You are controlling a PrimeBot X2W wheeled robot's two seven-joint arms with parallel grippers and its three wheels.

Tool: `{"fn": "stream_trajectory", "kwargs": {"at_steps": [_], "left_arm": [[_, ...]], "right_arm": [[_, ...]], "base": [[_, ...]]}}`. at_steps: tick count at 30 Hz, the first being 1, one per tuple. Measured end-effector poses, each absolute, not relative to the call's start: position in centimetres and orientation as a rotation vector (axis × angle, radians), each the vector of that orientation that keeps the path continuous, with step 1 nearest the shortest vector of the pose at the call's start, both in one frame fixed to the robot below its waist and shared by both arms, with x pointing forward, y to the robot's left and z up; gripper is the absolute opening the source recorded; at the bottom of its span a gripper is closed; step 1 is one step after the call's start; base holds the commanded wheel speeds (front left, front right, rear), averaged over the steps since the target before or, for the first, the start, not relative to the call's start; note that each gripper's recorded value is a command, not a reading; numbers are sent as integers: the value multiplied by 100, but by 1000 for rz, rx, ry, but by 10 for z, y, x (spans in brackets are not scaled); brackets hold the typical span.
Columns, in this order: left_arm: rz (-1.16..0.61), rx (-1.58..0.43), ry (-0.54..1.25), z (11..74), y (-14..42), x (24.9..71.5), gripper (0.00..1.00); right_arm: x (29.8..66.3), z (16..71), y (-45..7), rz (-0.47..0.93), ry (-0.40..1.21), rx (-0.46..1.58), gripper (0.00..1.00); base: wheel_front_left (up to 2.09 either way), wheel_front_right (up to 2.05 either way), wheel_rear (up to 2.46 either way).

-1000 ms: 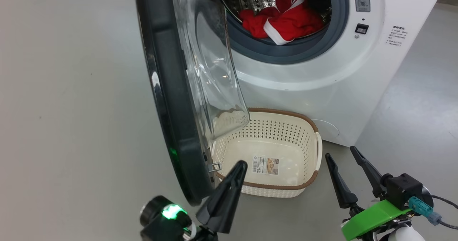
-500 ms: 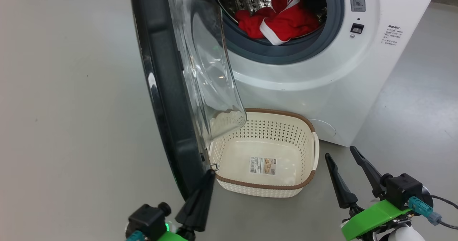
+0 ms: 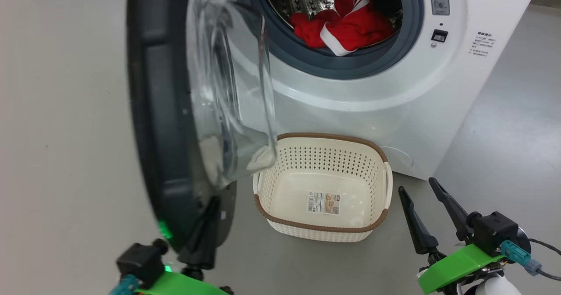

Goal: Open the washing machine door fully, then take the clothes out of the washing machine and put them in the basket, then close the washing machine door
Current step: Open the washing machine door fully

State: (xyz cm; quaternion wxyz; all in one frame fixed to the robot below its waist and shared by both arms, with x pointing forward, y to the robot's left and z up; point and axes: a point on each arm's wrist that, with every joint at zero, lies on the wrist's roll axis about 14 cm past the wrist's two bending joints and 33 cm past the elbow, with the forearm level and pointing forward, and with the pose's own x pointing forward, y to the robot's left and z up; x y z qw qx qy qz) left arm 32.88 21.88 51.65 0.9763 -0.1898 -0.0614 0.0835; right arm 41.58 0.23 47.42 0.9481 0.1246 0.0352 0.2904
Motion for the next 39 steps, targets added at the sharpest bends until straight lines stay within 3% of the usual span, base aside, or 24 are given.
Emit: {"fn": "stream_trajectory", "kwargs": {"at_steps": [10, 39], "left_arm": [[391, -288, -133, 512, 293, 309, 0], [741, -59, -88, 519, 445, 307, 0]], "right_arm": [[417, 468, 4, 594, 88, 260, 100], [445, 437, -14, 547, 133, 251, 100]], "base": [[0, 0, 0], [0, 0, 0]]}}
